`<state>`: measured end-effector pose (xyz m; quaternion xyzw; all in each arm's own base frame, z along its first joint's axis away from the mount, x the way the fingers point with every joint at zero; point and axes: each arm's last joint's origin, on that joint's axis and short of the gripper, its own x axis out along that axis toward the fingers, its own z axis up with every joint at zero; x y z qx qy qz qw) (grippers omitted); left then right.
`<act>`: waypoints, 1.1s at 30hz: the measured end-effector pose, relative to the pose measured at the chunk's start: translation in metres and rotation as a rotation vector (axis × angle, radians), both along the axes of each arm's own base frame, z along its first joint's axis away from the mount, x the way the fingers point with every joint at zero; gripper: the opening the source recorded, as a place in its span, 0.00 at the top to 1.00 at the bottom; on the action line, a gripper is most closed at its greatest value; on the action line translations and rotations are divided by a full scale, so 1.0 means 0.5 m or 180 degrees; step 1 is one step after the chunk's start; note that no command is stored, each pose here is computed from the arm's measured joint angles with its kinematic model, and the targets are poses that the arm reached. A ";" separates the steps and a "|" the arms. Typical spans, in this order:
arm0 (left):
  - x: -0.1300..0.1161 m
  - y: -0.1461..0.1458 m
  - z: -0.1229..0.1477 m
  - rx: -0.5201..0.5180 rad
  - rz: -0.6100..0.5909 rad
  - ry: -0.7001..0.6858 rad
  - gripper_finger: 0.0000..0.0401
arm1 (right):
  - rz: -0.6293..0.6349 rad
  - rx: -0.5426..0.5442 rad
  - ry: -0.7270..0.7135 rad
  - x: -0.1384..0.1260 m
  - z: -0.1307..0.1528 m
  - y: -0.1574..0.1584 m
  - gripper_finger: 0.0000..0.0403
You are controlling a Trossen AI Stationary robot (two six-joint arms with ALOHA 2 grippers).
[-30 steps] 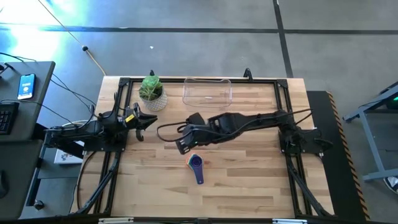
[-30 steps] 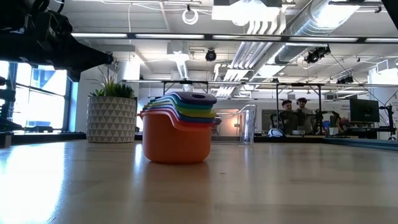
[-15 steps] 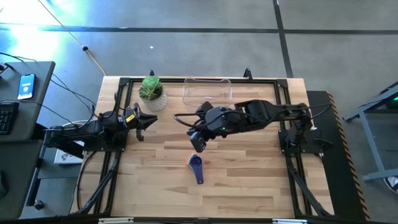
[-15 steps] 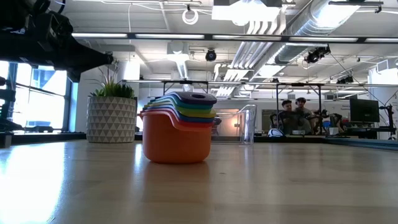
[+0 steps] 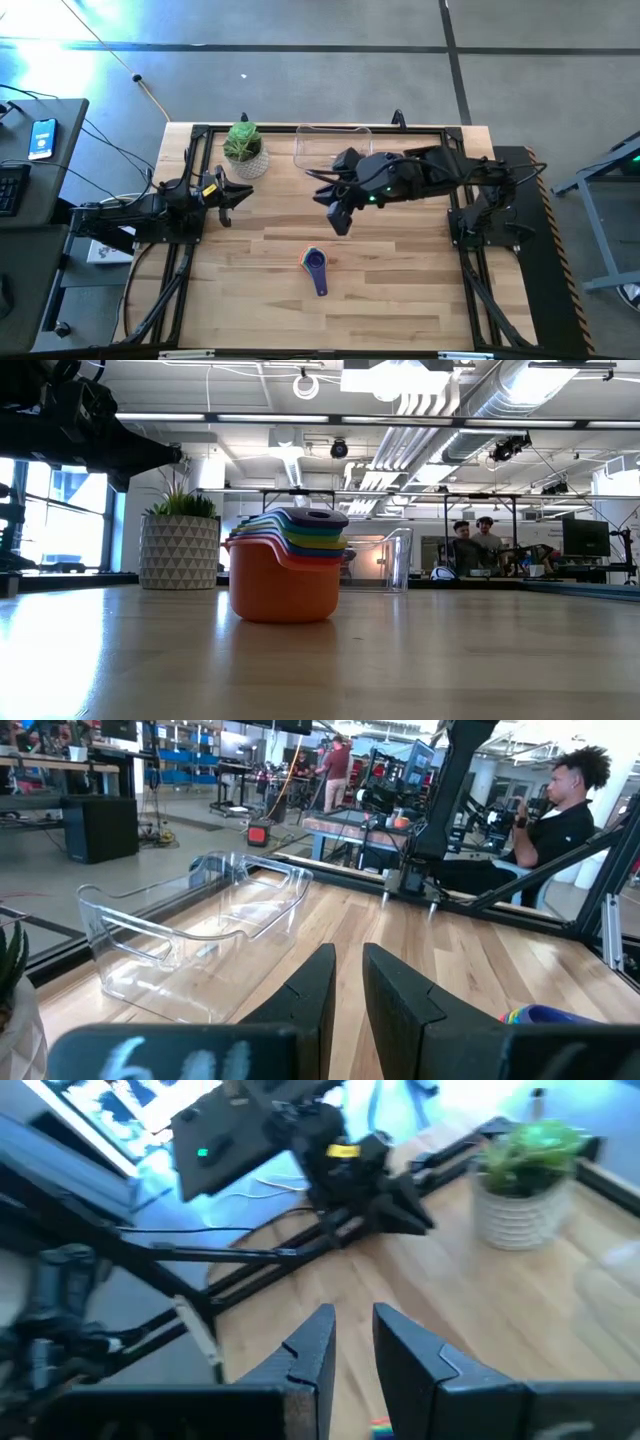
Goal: Nest measuring cups in basket
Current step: Put the Stack measuring cups into the transparent bin
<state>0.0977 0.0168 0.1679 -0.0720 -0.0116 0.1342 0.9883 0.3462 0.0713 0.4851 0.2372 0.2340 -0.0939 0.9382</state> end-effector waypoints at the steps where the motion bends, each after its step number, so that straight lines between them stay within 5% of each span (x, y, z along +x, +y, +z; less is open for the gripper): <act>1: 0.000 0.000 0.000 0.0000 0.0001 0.0000 0.89 | -0.0030 -0.0032 0.0038 -0.003 -0.001 -0.001 0.85; 19: 0.000 0.000 0.000 0.0000 0.0000 0.0001 0.89 | -0.1169 0.0565 0.1550 0.021 -0.151 0.038 0.85; 33: 0.000 0.000 0.000 0.0000 -0.0010 0.0001 0.89 | -0.1268 0.0634 0.2043 0.116 -0.297 0.110 0.84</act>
